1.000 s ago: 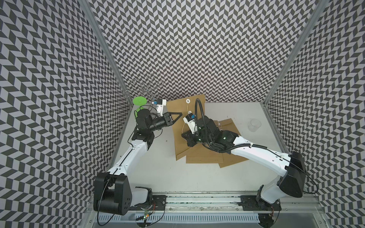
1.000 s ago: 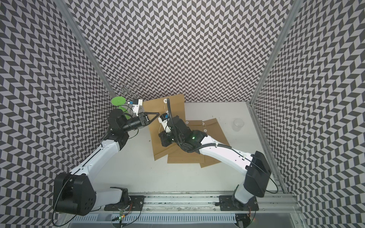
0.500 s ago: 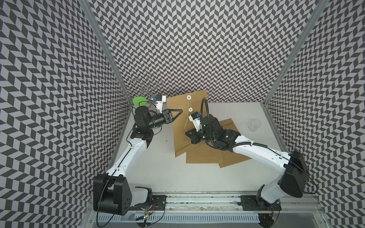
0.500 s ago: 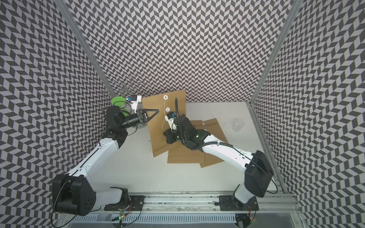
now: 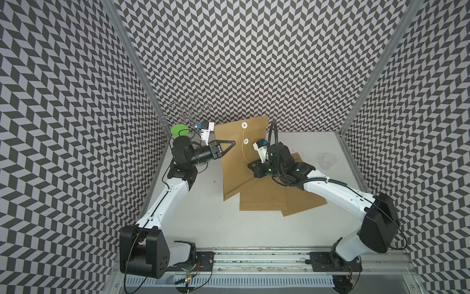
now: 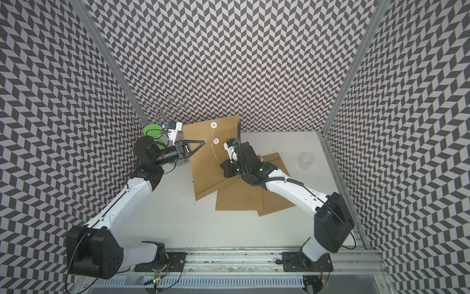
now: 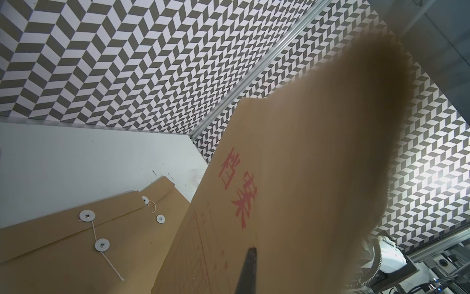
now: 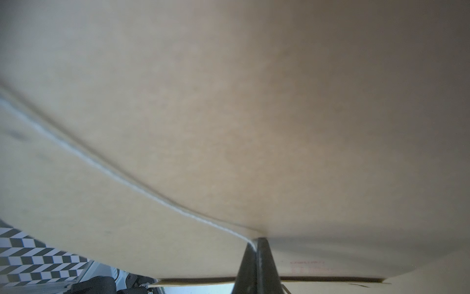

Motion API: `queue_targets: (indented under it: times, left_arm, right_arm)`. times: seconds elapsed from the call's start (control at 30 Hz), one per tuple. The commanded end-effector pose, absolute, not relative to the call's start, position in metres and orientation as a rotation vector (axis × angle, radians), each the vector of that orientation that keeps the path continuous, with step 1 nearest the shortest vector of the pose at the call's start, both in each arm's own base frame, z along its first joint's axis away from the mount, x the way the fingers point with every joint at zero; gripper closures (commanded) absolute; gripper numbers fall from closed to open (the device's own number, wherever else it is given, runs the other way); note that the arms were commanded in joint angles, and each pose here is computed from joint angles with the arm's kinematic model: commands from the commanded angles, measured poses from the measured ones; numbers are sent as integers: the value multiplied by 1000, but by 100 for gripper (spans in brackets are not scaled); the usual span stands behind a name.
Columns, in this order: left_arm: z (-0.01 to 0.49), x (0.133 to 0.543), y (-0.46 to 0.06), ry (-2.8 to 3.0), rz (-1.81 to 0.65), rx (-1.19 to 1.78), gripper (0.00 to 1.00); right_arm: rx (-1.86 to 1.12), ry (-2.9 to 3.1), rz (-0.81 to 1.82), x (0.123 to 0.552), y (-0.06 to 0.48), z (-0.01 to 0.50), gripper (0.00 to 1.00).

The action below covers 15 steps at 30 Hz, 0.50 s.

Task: Close the mouth of the file bag
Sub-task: Close the file bag.

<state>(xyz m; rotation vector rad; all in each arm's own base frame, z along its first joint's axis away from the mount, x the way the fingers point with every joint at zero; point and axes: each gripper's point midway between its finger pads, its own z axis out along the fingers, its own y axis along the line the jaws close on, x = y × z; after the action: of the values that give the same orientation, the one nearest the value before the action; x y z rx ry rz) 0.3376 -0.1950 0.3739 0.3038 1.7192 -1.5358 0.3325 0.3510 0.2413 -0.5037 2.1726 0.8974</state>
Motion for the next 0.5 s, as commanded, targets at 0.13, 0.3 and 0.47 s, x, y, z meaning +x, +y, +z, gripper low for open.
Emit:
queue_targets:
  times: [0.13, 0.3, 0.47]
  left_arm:
    - [406, 322, -195, 1644, -1532, 397, 100]
    - [410, 313, -195, 1638, -1537, 413, 100]
    - [401, 312, -192, 1664, -1518, 397, 100]
  right_arm:
    - [-453, 2128, 806, 352, 331, 251, 100]
    - [-400, 2117, 706, 370, 309, 258, 100]
    - [-366, 2067, 642, 379, 296, 275, 100]
